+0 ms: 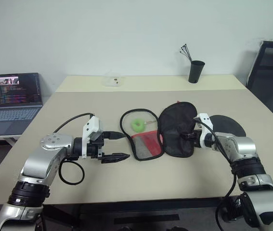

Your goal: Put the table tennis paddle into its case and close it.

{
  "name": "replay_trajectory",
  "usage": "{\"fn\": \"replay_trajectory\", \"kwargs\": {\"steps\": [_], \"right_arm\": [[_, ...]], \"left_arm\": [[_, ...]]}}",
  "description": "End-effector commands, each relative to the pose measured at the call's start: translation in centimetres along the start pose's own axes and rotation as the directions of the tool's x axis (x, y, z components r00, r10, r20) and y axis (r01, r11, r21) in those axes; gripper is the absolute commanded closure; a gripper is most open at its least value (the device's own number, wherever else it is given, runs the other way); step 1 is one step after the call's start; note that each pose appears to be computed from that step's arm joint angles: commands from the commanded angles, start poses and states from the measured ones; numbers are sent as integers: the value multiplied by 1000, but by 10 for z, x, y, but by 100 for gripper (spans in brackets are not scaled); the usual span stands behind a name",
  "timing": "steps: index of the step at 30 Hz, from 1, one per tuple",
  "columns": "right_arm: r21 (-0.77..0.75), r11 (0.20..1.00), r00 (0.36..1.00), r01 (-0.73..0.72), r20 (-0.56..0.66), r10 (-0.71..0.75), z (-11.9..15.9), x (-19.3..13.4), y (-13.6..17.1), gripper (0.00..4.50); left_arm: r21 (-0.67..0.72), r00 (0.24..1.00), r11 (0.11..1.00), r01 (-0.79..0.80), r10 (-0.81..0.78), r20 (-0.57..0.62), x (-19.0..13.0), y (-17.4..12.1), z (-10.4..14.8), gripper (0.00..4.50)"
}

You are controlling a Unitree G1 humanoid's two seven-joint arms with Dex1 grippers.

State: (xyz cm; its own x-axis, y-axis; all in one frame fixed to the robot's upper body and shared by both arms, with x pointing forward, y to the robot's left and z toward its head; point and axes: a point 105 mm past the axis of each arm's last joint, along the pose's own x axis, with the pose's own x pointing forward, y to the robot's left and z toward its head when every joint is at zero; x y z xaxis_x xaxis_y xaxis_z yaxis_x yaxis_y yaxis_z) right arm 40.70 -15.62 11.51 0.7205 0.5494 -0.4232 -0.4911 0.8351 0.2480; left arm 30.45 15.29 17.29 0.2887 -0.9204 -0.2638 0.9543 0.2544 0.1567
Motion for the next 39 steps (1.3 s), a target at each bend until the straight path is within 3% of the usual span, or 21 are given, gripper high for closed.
{"fn": "replay_trajectory", "kwargs": {"steps": [1, 4, 11, 15, 19, 27, 39], "right_arm": [[-57, 998, 998, 17, 59, -14, 24, -5, -3, 446], [-77, 996, 997, 43, 64, -39, 26, -3, -7, 382], [-169, 974, 983, 149, 135, -127, 46, -10, -19, 142], [-189, 953, 958, 239, 207, -199, 65, -32, -37, 1], [-173, 943, 941, 285, 236, -242, 67, -60, -50, 1], [-138, 893, 894, 429, 205, -398, 37, -118, -75, 1], [-50, 810, 810, 584, 99, -578, -9, -138, -108, 1]], "left_arm": [[36, 1000, 999, 9, -9, 12, 1, 1, 8, 0], [37, 1000, 999, 13, -14, 14, 2, 0, 8, 0], [32, 1000, 999, 19, -20, 16, 4, -2, 5, 0], [23, 999, 999, 29, -29, 24, 5, -3, 5, 0], [17, 998, 999, 43, -44, 40, 7, -6, 7, 0], [67, 994, 995, 75, -80, 71, 16, -5, 20, 0], [104, 990, 990, 97, -107, 91, 32, 5, 28, 0]]}}
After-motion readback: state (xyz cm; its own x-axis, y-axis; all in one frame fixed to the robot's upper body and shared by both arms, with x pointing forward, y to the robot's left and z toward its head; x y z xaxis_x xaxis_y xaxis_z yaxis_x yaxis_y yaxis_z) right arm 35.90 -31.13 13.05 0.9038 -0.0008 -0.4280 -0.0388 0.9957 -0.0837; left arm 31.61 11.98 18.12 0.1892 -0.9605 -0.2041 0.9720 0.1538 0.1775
